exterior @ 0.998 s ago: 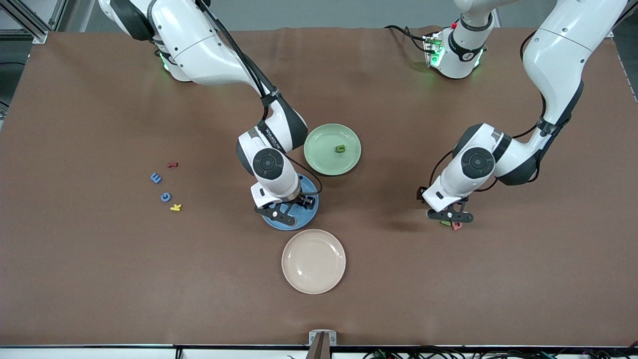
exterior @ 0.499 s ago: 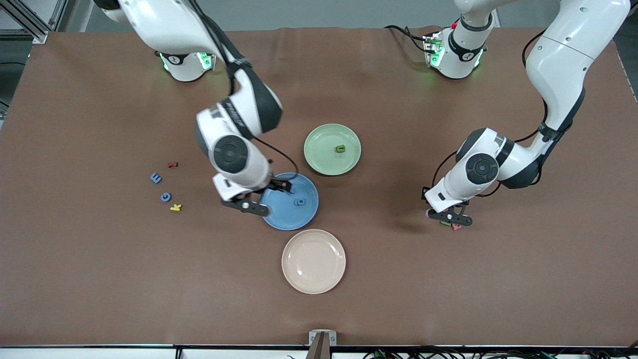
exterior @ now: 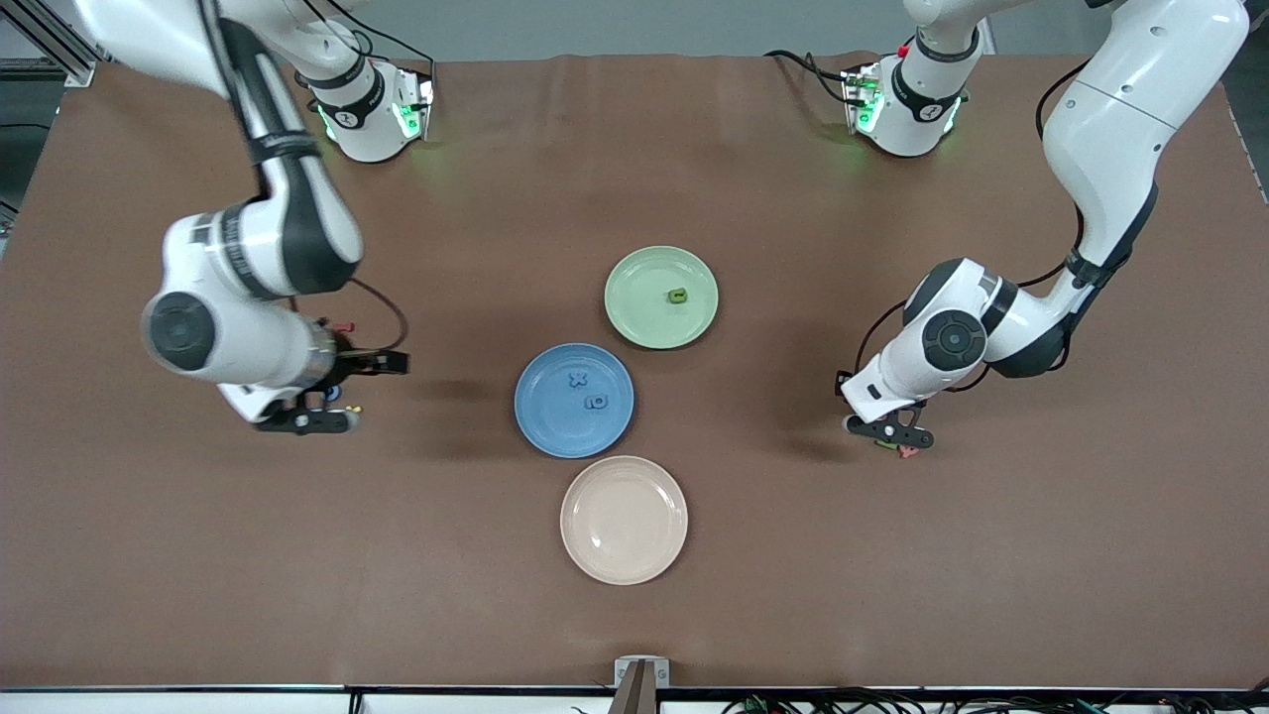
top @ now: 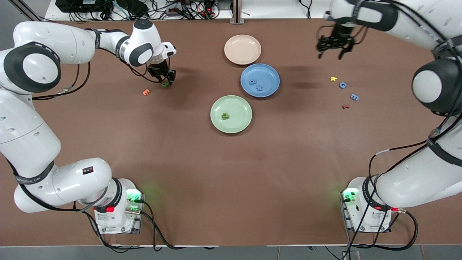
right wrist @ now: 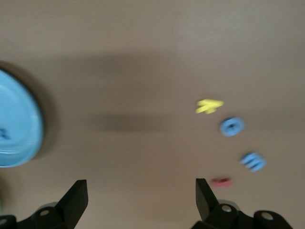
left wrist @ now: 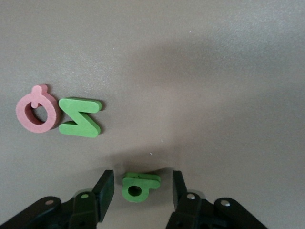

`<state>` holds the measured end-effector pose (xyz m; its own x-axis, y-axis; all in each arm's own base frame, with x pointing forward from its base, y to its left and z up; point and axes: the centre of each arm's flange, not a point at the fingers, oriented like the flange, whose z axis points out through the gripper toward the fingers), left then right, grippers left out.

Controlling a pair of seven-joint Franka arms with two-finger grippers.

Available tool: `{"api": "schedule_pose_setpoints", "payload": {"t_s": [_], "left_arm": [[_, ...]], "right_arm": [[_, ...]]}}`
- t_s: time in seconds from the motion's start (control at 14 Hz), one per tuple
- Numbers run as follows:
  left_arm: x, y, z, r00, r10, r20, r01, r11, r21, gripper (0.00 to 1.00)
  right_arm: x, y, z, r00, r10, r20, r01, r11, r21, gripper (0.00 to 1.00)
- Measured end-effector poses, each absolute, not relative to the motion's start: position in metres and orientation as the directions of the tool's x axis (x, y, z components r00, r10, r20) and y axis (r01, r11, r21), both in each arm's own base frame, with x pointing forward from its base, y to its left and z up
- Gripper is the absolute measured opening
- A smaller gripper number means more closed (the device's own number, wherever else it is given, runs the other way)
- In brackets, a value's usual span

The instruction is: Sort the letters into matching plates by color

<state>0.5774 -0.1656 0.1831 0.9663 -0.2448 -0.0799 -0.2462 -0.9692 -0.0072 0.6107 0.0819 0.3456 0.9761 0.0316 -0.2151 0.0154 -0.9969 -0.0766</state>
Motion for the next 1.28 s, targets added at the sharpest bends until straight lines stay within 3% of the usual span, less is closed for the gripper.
{"api": "schedule_pose_setpoints", "payload": {"t_s": [0.21, 0.5, 0.78, 0.86, 1.28], "left_arm": [[0.576, -0.166, 0.181, 0.966, -0.245, -0.084, -0.246, -0.969, -0.005, 0.56], [0.576, -0.166, 0.181, 0.966, -0.245, -0.085, -0.246, -0.969, -0.005, 0.52], [0.576, -0.165, 0.180, 0.966, -0.245, -0.086, -0.246, -0.969, -0.005, 0.44], [0.576, -0.165, 0.180, 0.966, -0.245, -0.086, -0.246, -0.969, -0.005, 0.37], [0.577, -0.165, 0.180, 0.966, -0.243, -0.085, -0.244, -0.970, -0.005, 0.36]], "right_arm": [[0.620, 0.014, 0.340, 0.981, 0.104, -0.164, 0.098, -0.994, -0.041, 1.00], [0.623, -0.007, 0.310, 0.977, 0.171, -0.128, 0.170, -0.985, -0.020, 1.00], [0.610, -0.016, 0.268, 0.971, 0.226, -0.082, 0.226, -0.974, -0.011, 1.00], [0.605, -0.017, 0.257, 0.971, 0.230, -0.071, 0.230, -0.973, -0.008, 1.00], [0.581, -0.012, 0.217, 0.968, 0.245, -0.063, 0.245, -0.970, -0.006, 0.95]]}}
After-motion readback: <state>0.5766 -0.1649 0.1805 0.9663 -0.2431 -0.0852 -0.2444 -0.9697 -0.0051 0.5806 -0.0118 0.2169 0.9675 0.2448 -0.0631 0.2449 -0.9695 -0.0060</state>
